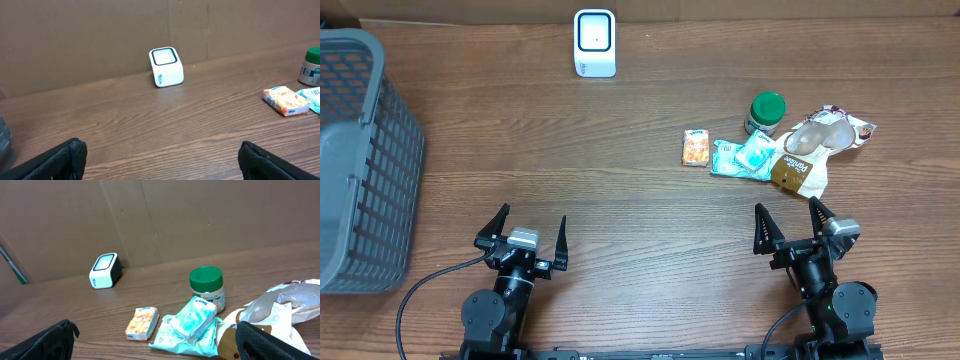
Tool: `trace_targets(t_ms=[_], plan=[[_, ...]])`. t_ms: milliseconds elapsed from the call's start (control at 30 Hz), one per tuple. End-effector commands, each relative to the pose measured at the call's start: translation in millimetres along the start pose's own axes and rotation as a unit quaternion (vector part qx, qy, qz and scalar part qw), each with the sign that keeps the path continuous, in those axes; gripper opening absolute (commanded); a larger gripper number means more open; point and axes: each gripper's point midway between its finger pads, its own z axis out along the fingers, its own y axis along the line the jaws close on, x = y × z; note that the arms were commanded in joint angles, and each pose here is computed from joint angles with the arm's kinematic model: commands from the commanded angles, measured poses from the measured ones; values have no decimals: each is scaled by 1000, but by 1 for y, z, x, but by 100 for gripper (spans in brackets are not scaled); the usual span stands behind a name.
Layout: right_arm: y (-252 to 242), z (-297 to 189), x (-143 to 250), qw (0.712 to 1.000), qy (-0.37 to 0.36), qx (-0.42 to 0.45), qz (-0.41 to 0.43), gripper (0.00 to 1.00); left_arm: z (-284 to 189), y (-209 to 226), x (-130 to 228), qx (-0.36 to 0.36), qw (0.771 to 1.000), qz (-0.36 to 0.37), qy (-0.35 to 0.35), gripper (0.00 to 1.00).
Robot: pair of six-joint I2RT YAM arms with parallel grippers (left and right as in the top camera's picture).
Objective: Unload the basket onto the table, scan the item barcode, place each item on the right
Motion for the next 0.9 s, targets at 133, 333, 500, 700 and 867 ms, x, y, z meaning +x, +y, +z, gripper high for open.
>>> trace_targets(t_ms=[133, 333, 500, 700, 867], plan=[[0, 0, 2, 1000, -2, 0, -3, 100, 0, 3, 0, -8, 1000, -5, -2, 100], [0, 0, 2, 1000, -2, 0, -3, 100, 0, 3, 0, -8, 1000, -5, -2, 100], [0, 0, 2, 1000, -2, 0, -3, 100, 0, 3, 0, -8, 1000, -5, -2, 100], [0, 0, 2, 1000, -2, 0, -3, 100, 0, 3, 0, -8, 1000, -5, -2, 99], [0, 0, 2, 1000, -2, 0, -3, 100, 0, 3, 0, -8, 1000, -5, -2, 99]])
